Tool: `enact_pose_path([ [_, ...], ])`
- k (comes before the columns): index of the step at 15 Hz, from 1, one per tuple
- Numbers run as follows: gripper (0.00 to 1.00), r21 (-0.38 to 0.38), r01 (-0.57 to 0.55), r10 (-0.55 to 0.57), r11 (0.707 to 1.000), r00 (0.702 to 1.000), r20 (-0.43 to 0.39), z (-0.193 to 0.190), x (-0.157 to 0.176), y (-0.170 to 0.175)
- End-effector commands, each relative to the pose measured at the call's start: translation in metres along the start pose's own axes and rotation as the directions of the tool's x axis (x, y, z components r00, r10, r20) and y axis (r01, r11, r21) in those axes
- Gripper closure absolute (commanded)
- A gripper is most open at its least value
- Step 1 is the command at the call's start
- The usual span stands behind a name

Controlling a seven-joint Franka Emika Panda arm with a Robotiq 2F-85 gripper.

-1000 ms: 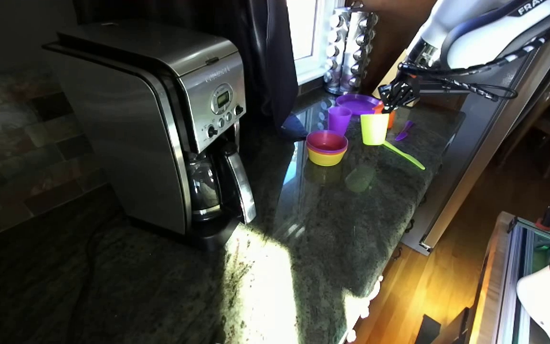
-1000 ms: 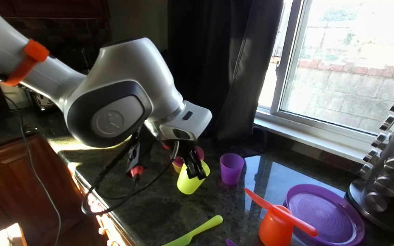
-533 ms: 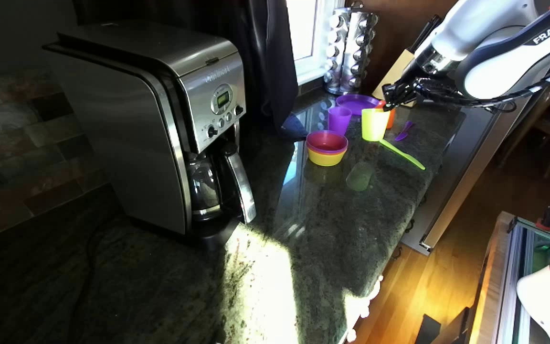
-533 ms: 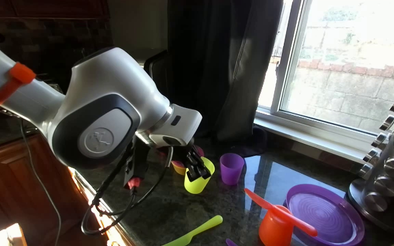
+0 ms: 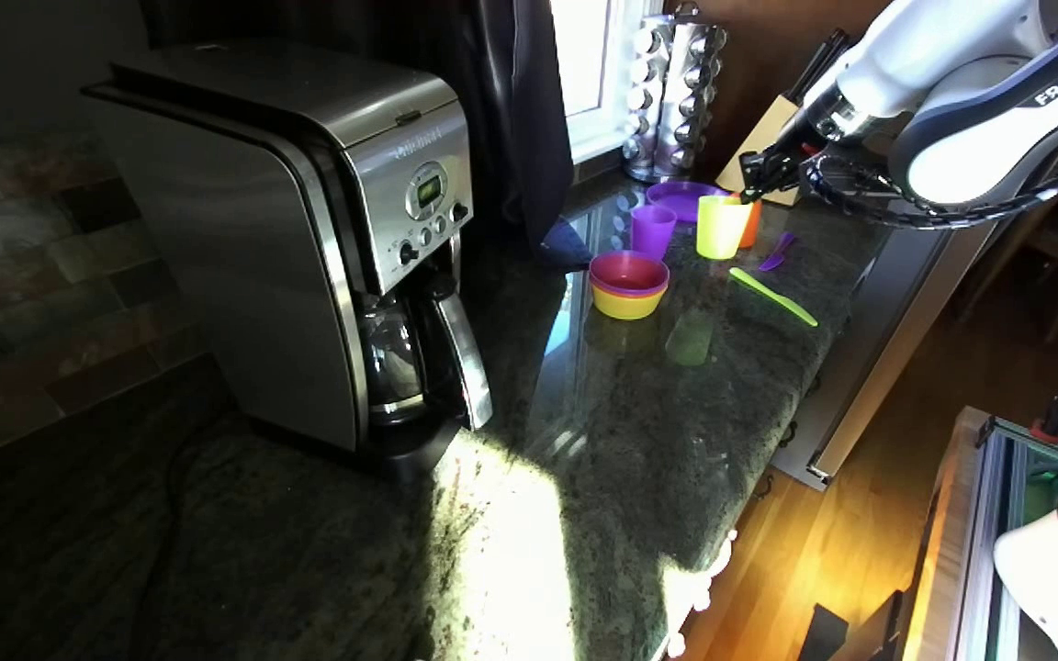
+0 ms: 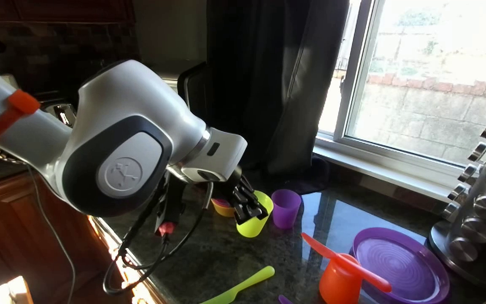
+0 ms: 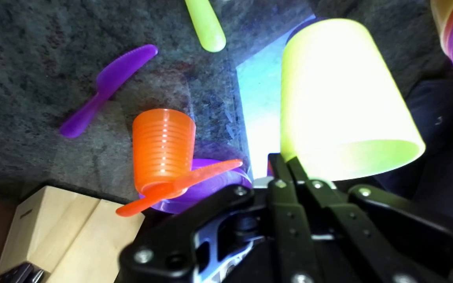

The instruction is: Remove the yellow knife from the top of the yellow cup then place the cup upside down.

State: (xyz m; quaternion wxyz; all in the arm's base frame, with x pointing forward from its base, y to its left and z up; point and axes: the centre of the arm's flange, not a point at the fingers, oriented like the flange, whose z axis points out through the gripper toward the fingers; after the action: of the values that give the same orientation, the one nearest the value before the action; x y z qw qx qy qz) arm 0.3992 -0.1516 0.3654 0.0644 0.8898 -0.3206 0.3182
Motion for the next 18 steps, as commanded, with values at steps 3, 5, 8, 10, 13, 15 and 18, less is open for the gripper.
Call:
enact_pose_path([
  [3, 0.99, -0.03, -0.078, 0.077, 0.997, 0.997, -0.023, 0.018, -0.026, -0.007],
  [5, 0.99, -0.045, -0.093, 0.092, 0.995, 0.996, -0.02, 0.023, -0.03, -0.007],
  [8, 0.99, -0.072, -0.106, 0.104, 0.992, 0.994, -0.026, 0.031, -0.034, -0.009],
  [10, 0.99, -0.091, -0.106, 0.104, 0.99, 0.994, -0.03, 0.036, -0.037, -0.009],
  [13, 0.99, -0.112, -0.113, 0.111, 0.987, 0.994, -0.021, 0.043, -0.04, -0.009],
  [15, 0.99, -0.118, -0.118, 0.116, 0.986, 0.993, -0.017, 0.047, -0.042, -0.01],
  [18, 0.99, -0.132, -0.123, 0.124, 0.984, 0.992, -0.004, 0.054, -0.046, -0.01],
])
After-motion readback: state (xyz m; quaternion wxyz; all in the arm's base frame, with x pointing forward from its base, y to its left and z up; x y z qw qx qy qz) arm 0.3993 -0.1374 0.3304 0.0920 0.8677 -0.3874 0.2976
